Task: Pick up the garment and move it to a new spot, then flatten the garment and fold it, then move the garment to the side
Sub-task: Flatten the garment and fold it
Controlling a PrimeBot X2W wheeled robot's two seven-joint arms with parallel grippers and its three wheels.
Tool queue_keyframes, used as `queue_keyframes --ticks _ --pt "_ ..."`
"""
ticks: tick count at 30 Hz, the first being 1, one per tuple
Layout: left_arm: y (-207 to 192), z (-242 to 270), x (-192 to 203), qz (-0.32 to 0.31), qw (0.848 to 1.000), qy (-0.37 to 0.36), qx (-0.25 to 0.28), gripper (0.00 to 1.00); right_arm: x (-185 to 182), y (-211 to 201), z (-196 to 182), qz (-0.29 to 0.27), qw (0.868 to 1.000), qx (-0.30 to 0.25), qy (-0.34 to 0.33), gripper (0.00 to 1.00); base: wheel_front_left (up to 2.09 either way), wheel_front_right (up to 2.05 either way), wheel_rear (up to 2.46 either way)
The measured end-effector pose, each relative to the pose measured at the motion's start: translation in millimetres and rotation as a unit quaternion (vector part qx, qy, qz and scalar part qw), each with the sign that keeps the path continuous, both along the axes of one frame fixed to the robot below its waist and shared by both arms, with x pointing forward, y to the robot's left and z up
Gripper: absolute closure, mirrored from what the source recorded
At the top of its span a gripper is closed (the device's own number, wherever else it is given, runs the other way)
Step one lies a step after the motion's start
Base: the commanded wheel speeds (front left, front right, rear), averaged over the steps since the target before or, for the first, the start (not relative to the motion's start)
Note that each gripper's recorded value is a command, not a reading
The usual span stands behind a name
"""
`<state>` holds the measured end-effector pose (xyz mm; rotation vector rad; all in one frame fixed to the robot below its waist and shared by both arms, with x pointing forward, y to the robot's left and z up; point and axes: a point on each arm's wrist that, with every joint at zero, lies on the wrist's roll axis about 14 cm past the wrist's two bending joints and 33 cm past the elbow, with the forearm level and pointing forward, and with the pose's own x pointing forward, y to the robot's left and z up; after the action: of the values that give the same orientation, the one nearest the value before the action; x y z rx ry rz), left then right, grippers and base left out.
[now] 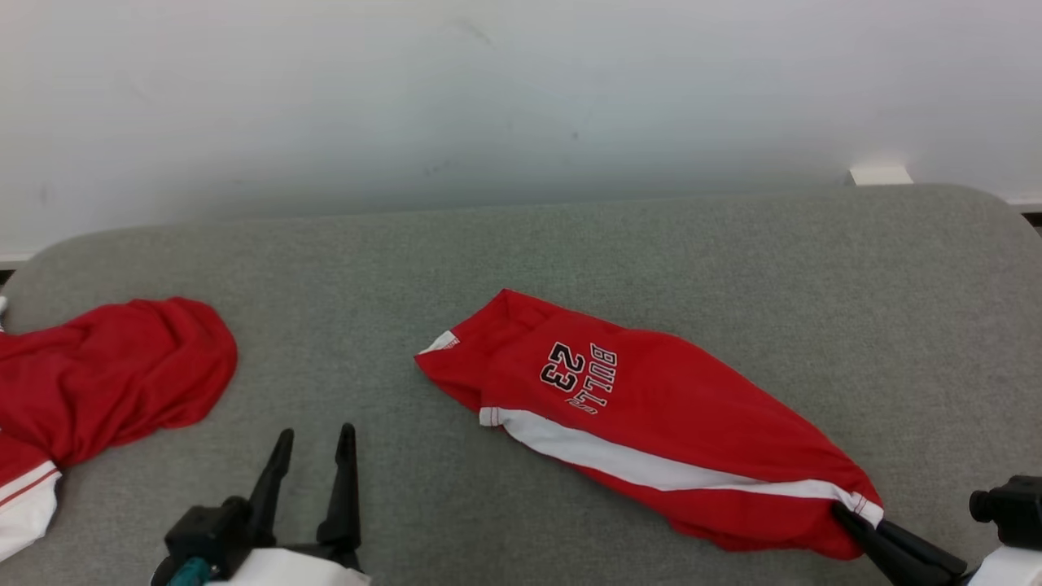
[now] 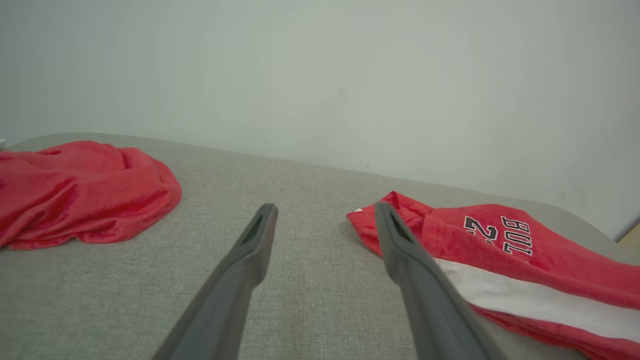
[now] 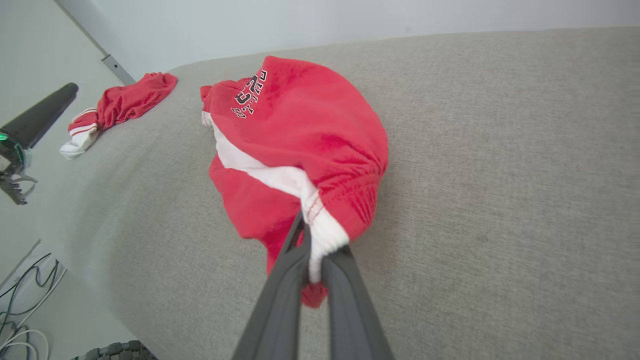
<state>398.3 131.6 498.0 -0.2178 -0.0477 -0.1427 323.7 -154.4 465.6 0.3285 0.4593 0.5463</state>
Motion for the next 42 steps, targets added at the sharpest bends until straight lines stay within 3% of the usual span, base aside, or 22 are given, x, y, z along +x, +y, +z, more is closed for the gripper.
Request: queue_keyframes --ticks 6,7,8,9,21,26,31,36,42 --pt "-7.1 -9.0 17.4 -0.013 1.0 0.009 0.004 0.0 18.7 -28.8 -28.5 -0.035 0.998 -0.032 0.041 1.0 0.0 0.0 0.0" --pt "-7.5 -9.9 18.7 -0.015 1.0 0.01 0.005 0.0 21.5 -31.5 -32.0 -0.04 0.998 -0.035 0.044 0.91 0.0 0.0 0.0" --pt "-6.7 -10.7 19.1 -0.014 1.0 0.011 0.007 0.0 24.8 -32.4 -33.6 -0.046 0.997 -0.032 0.044 0.53 0.0 0.0 0.0" --pt "-6.2 -10.9 18.8 -0.015 1.0 0.011 0.007 0.0 27.0 -31.8 -34.1 -0.05 0.997 -0.029 0.042 0.0 0.0 0.0 0.0" --pt "-2.7 7.4 1.0 -0.008 1.0 -0.01 0.005 0.0 10.0 -70.3 -26.1 -0.105 0.993 -0.035 0.031 0.0 0.0 0.0 0.0" --pt "-1.6 19.6 -3.9 -0.004 1.0 -0.026 -0.001 0.0 22.7 -82.9 17.0 -0.13 0.99 -0.022 -0.05 0.0 0.0 0.0 0.0" --pt "-4.7 27.5 -3.7 -0.005 0.999 -0.037 -0.006 0.0 54.7 -87.4 91.9 -0.18 0.963 0.019 -0.2 0.0 0.0 0.0 0.0" --pt "-14.3 30.6 -4.2 -0.018 0.999 -0.041 -0.01 0.0 44.8 -66.2 107.4 -0.206 0.941 0.051 -0.264 0.0 0.0 0.0 0.0" --pt "-24.1 32.3 -1.0 -0.03 0.999 -0.043 -0.012 0.0 29.1 -61.1 97.7 -0.248 0.927 0.055 -0.276 0.0 0.0 0.0 0.0"
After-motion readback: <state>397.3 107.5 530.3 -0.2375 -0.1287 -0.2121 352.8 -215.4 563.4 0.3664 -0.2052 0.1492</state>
